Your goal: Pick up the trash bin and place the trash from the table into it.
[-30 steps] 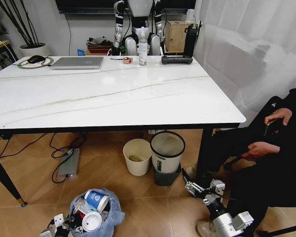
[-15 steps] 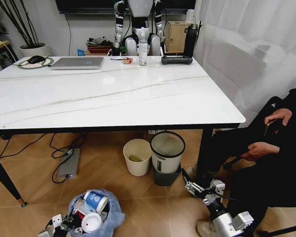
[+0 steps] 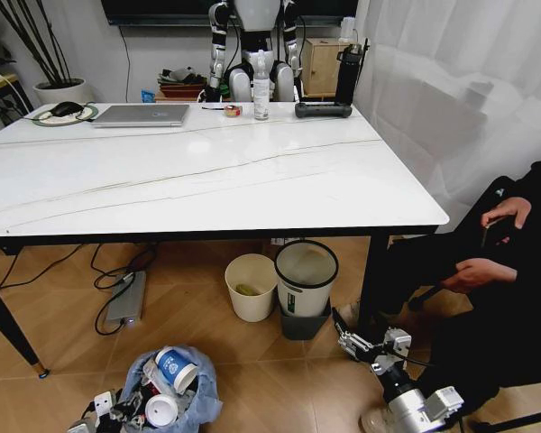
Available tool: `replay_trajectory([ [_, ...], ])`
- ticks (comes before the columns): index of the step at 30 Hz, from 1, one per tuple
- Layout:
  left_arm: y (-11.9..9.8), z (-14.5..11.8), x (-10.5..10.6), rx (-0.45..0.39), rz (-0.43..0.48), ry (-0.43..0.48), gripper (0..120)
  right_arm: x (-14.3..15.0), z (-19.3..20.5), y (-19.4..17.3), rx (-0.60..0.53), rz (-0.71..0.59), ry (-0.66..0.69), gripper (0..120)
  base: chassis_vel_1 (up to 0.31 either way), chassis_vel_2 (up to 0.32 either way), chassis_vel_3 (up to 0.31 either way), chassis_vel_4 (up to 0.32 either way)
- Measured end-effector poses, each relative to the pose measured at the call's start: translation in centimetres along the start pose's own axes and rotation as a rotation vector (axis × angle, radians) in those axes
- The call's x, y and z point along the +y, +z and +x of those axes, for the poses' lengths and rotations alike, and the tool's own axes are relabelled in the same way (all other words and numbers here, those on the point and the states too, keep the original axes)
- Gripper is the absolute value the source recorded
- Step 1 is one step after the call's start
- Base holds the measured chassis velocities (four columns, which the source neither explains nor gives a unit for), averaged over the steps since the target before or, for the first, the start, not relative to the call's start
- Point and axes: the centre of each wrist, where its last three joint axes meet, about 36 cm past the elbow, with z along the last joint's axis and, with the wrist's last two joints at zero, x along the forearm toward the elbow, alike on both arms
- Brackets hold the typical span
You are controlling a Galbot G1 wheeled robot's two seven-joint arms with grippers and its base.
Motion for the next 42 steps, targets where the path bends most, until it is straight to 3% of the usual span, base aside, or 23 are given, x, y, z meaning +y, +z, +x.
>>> replay_trajectory([
  [2, -0.1, 0.9, 0.4, -0.002, 0.002, -0.004, 86, 0.0, 0.0, 0.0, 0.0, 0.0, 0.0, 100, 0.0, 0.0, 0.0, 0.0],
  [7, 0.5, 2.2, 1.2, 0.0, 0.007, -0.024, 98, 0.0, 0.0, 0.0, 0.0, 0.0, 0.0, 100, 0.0, 0.0, 0.0, 0.0],
  [14, 0.7, 4.6, 2.1, -0.067, -0.038, -0.056, 100, 0.0, 0.0, 0.0, 0.0, 0.0, 0.0, 100, 0.0, 0.0, 0.0, 0.0],
  [19, -1.9, 9.1, 1.1, -0.166, -0.132, -0.01, 100, 0.0, 0.0, 0.0, 0.0, 0.0, 0.0, 100, 0.0, 0.0, 0.0, 0.0],
  [22, -7.6, 13.3, -3.7, -0.327, -0.139, 0.121, 100, 0.0, 0.0, 0.0, 0.0, 0.0, 0.0, 100, 0.0, 0.0, 0.0, 0.0],
  [24, -9.1, 14.2, -5.0, -0.369, -0.142, 0.154, 100, 0.0, 0.0, 0.0, 0.0, 0.0, 0.0, 100, 0.0, 0.0, 0.0, 0.0],
  [42, -8.9, 14.1, -4.9, -0.359, -0.138, 0.151, 100, 0.0, 0.0, 0.0, 0.0, 0.0, 0.0, 100, 0.0, 0.0, 0.0, 0.0],
])
